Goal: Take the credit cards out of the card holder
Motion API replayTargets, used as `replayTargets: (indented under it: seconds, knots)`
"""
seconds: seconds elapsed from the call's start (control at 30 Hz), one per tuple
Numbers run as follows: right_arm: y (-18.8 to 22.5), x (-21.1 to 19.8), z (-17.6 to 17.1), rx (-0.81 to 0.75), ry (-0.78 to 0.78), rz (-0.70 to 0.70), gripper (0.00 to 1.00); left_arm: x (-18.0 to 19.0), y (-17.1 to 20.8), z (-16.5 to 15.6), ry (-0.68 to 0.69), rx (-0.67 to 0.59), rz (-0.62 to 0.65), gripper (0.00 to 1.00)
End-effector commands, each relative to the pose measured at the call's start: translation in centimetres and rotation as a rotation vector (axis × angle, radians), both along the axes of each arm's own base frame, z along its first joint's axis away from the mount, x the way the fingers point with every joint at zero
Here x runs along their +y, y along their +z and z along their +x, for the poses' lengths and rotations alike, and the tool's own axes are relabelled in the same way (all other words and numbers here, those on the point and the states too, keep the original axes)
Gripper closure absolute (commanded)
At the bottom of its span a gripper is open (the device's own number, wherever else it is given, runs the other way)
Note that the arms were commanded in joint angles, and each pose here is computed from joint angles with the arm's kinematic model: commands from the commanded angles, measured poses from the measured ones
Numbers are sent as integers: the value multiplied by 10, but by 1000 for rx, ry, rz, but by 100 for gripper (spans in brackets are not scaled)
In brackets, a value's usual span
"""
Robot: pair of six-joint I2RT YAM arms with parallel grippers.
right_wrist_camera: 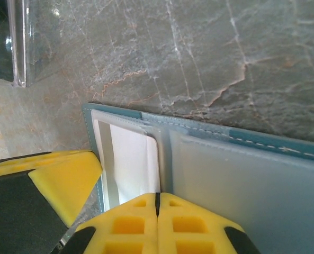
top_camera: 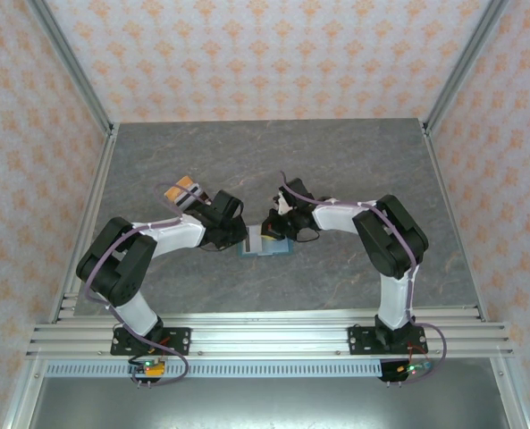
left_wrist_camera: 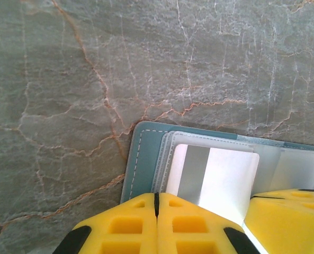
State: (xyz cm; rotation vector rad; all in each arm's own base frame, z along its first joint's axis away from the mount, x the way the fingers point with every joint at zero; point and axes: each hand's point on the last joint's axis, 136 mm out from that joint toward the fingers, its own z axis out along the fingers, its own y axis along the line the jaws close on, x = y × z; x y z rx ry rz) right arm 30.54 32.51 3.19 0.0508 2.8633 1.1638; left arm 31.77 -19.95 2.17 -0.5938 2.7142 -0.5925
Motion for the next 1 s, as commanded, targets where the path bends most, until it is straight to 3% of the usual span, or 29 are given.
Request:
replayTargets:
  seconds: [0.0,0.4,0.6,0.73,0.87,0.97]
  knots:
    - [14,7,5,-62,17,8,100,0,-14,-14,-18,63,27,93]
    - [15,-18,7,-106,-41,-69,100,8,-1,-13,-34,40,75,92]
    - [16,-14,-2,-74,-6,-42,99,-4,20,-7,-48,-7,4,91]
    - [24,-16,-11,-55,2,-26,84,-10,33,-7,-27,-30,-62,85]
    - [34,-21,-20,-44,-11,-22,74,-13,34,-13,4,-22,-120,75]
    - [32,-22,-28,-20,-12,-25,71,-11,32,-18,16,-12,-134,73]
